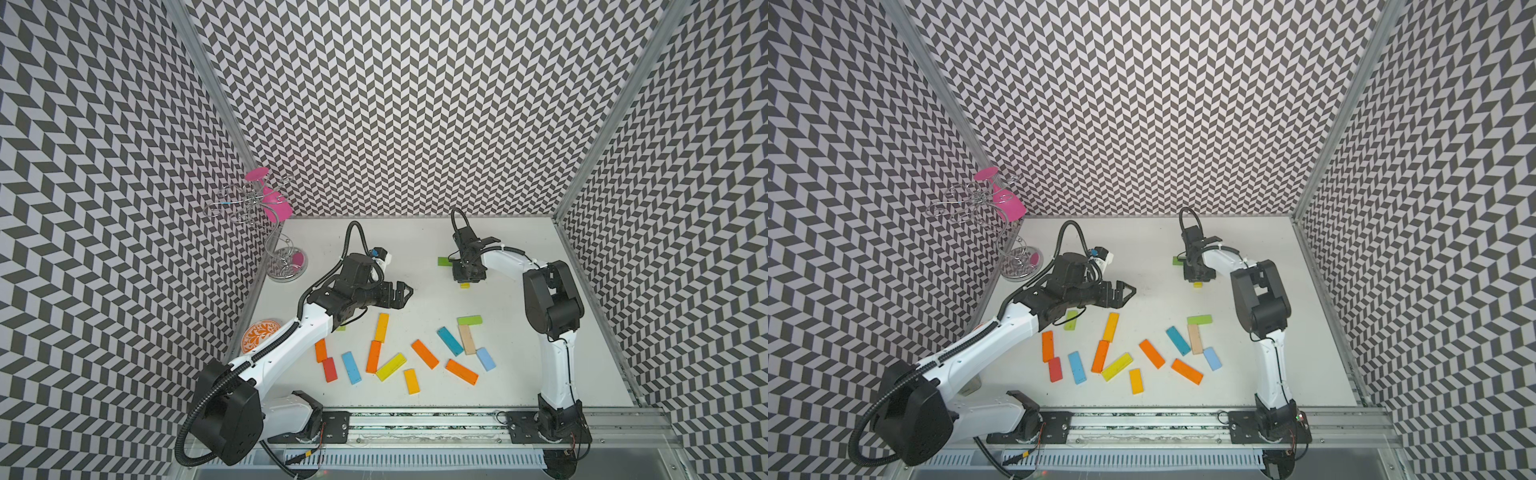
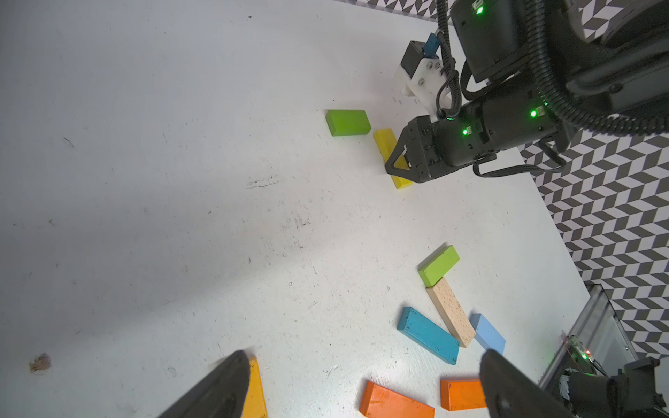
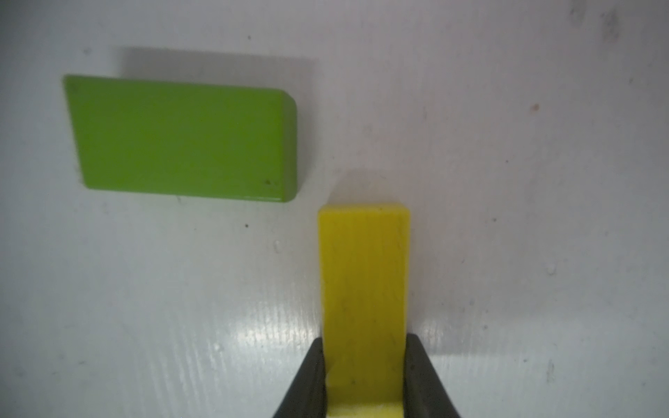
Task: Assemble a giraffe with building blocks
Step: Assemble the building block at the center of the board.
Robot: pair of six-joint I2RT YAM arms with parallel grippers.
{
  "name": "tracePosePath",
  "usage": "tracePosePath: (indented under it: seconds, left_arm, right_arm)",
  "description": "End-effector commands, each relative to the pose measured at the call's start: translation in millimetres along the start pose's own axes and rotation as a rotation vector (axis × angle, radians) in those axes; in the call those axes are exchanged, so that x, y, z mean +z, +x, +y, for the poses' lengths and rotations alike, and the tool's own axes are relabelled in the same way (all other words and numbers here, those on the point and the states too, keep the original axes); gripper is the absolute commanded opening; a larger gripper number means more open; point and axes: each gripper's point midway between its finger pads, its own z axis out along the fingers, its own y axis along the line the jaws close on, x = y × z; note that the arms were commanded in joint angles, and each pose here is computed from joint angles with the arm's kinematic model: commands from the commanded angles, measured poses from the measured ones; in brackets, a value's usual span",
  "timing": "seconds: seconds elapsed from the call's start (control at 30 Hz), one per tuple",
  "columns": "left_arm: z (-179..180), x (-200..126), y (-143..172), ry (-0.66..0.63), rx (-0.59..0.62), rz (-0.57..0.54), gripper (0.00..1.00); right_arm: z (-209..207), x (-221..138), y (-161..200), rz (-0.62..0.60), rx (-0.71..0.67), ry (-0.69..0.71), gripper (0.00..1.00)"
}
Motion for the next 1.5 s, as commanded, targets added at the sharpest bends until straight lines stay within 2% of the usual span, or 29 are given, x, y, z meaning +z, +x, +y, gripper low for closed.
tracePosePath:
  seconds: [0.0,0.4,0.47,0.53,0.63,0.73,0.87,1.47]
  left_arm:
    - [-5.8,-4.2,-16.6,0.008,0.026,-0.037,1.00]
    - [-4.8,-3.1,-15.6,0.004,0.033,-0.034,1.00]
    - [-5.3,-3.0,-15.4,0.007,0.034,-0.034,1.00]
    - [-5.4,-2.9,-14.9,0.008,0.034,-0.033,1.00]
    - [-6.0,-3.9,-15.6,0.009,0.035,-0.036,1.00]
    - [-6.1,-4.1,-14.8,0.010,0.035,-0.035,1.00]
    - [-5.4,-3.8,-14.2,0.009,0.032,-0.034,1.00]
    - [-5.5,-3.8,-14.5,0.010,0.027,-0.036,1.00]
  right_arm:
    - [1.3,0.2,-8.1,0.003,0.000,-0.017,0.20]
    - [13.7,6.8,-24.3,0.005,0.009,-0.051,0.22]
    - [17.2,7.5,-24.9,0.009,0.004,-0.064,0.27]
    - [19.6,7.2,-24.5,0.012,-0.001,-0.061,0.41]
    - [18.8,4.2,-23.8,0.011,0.003,-0.048,0.54]
    - [16.4,0.9,-22.0,0.010,0.004,-0.034,0.59]
    - [13.5,-0.7,-17.0,0.018,0.006,-0.017,0.57]
    - [13.7,-4.4,-12.0,0.025,-0.004,-0.024,0.28]
